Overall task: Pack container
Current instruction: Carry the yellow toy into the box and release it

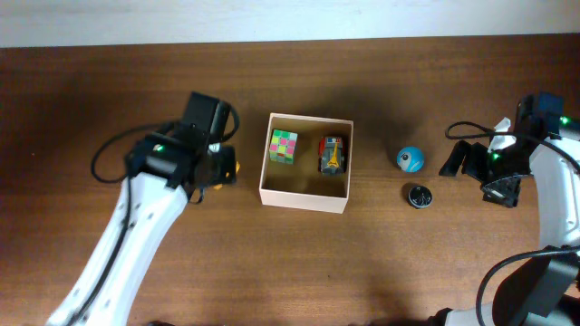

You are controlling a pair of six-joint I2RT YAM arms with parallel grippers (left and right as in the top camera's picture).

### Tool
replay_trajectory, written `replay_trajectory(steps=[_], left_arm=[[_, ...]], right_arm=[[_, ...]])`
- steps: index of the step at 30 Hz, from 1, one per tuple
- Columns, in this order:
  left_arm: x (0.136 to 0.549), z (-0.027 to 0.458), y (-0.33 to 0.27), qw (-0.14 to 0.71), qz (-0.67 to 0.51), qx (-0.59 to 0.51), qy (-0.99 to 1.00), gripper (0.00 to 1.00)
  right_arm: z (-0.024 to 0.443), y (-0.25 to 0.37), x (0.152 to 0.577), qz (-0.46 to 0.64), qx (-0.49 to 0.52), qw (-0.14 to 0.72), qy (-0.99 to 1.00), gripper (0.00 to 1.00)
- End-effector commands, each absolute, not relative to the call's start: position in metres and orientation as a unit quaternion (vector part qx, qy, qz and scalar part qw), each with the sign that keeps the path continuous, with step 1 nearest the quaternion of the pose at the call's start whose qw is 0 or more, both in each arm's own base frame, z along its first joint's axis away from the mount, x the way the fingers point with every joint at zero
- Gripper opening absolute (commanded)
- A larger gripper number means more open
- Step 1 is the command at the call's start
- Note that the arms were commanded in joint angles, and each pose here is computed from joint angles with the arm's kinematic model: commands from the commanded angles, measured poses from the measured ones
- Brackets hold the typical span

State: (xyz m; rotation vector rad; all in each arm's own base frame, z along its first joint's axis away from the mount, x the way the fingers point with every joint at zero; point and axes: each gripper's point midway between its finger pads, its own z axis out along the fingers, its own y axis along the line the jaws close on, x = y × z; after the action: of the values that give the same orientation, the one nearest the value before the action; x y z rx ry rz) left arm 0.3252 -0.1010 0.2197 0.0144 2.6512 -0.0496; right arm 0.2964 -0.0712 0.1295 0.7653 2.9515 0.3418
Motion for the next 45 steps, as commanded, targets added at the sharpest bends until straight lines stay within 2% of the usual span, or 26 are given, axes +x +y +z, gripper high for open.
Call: replay_trajectory(steps=[1,5,9,19,24,25,26,27,32,35,37,45], left_arm=[[0.326,0.248,-0.134,0.285,-0.064,0.042,0.956,0.02],[0.332,0.248,-0.178,0.308,-0.09,0.087,0.943,0.02],[0.34,0.224,-0.222,0.298,-0.1,0.127,0.941,0.02],[0.35,0.11,-0.267,0.187,-0.089,0.085,0.975,0.02],[0.344,0.087,-0.278,0.148,-0.106,0.077,0.98,0.05],[0.343,0.086,-0.278,0.146,-0.106,0.075,0.981,0.08],[0.342,0.086,-0.28,0.146,-0.107,0.076,0.98,0.17],[0.341,0.087,-0.282,0.146,-0.109,0.078,0.98,0.31],[0.343,0.097,-0.284,0.147,-0.115,0.082,0.979,0.7],[0.347,0.118,-0.285,0.153,-0.114,0.093,0.977,0.84],[0.349,0.134,-0.286,0.159,-0.113,0.109,0.975,0.99],[0.364,0.196,-0.254,0.208,-0.026,0.113,0.971,0.99]], right_arm=[[0.132,-0.073,0.3,0.113,0.246,0.043,0.962,0.99],[0.132,-0.073,0.3,0.113,0.246,0.043,0.962,0.99],[0.132,-0.073,0.3,0.113,0.246,0.043,0.962,0.99],[0.132,-0.073,0.3,0.113,0.246,0.043,0.962,0.99],[0.132,-0.073,0.3,0.113,0.246,0.043,0.962,0.99],[0.132,-0.073,0.3,0.113,0.246,0.043,0.962,0.99],[0.132,-0.073,0.3,0.113,0.246,0.043,0.962,0.99],[0.132,-0.073,0.3,0.113,0.246,0.043,0.962,0.99],[0.132,-0.073,0.3,0.113,0.246,0.043,0.962,0.99],[0.132,-0.073,0.3,0.113,0.246,0.043,0.962,0.99],[0.132,-0.073,0.3,0.113,0.246,0.043,0.962,0.99],[0.132,-0.073,0.3,0.113,0.246,0.043,0.962,0.99]])
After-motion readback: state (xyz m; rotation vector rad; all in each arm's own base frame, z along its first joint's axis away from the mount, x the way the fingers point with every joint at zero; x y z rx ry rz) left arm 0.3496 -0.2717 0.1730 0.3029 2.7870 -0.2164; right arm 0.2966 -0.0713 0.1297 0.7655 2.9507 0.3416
